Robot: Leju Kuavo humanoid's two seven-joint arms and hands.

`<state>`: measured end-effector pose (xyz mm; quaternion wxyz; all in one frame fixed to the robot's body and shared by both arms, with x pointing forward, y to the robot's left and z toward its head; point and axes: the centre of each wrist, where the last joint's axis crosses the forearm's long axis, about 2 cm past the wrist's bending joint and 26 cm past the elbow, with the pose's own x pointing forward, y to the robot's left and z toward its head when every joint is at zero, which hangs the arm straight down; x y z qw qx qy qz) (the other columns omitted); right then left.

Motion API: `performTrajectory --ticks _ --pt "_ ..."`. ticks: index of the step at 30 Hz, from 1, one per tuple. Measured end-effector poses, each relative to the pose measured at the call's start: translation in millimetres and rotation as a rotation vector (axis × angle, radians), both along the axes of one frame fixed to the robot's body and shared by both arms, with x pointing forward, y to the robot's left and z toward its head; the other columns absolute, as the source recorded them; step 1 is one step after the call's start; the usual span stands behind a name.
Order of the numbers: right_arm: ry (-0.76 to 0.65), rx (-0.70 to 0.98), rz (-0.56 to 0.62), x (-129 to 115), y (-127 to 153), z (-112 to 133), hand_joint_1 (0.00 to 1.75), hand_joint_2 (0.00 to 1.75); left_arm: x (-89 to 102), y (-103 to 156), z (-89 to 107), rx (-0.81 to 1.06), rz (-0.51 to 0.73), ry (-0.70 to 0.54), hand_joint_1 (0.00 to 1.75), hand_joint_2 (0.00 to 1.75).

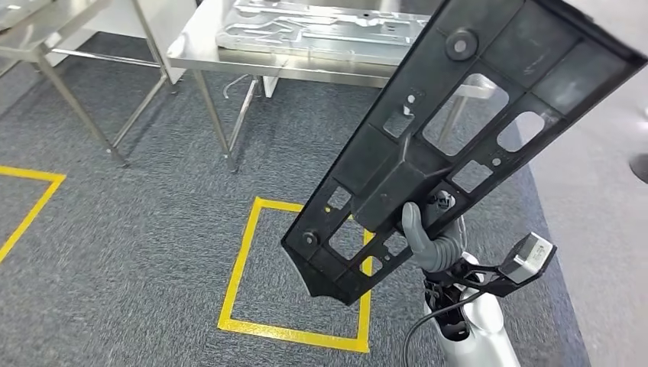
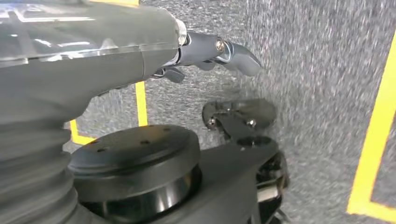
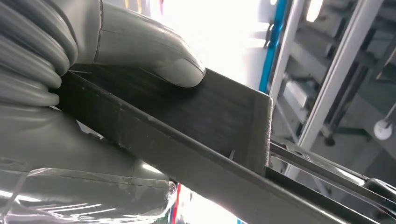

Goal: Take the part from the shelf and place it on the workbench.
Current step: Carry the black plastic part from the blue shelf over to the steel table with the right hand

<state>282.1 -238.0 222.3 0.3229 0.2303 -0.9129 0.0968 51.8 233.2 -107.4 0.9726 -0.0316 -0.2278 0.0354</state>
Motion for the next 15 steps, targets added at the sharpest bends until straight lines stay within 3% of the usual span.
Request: performTrajectory --ticks 5,11,15 --pt "-0.035 -0.139 -0.196 5 -8 2 1.48 1.75 -0.5 0 0.0 -0.004 0.001 0.001 0.0 1.75" --pt "-0.214 -0.478 -0.693 26 -43 30 1.48 1.75 3.0 -1 0.5 -0.017 0.0 -0.01 0.0 1.75" --pt "-0.322 -0.64 -0.893 45 -74 55 1.48 1.75 0.3 0 0.1 -0.018 0.0 -0.009 0.0 1.75"
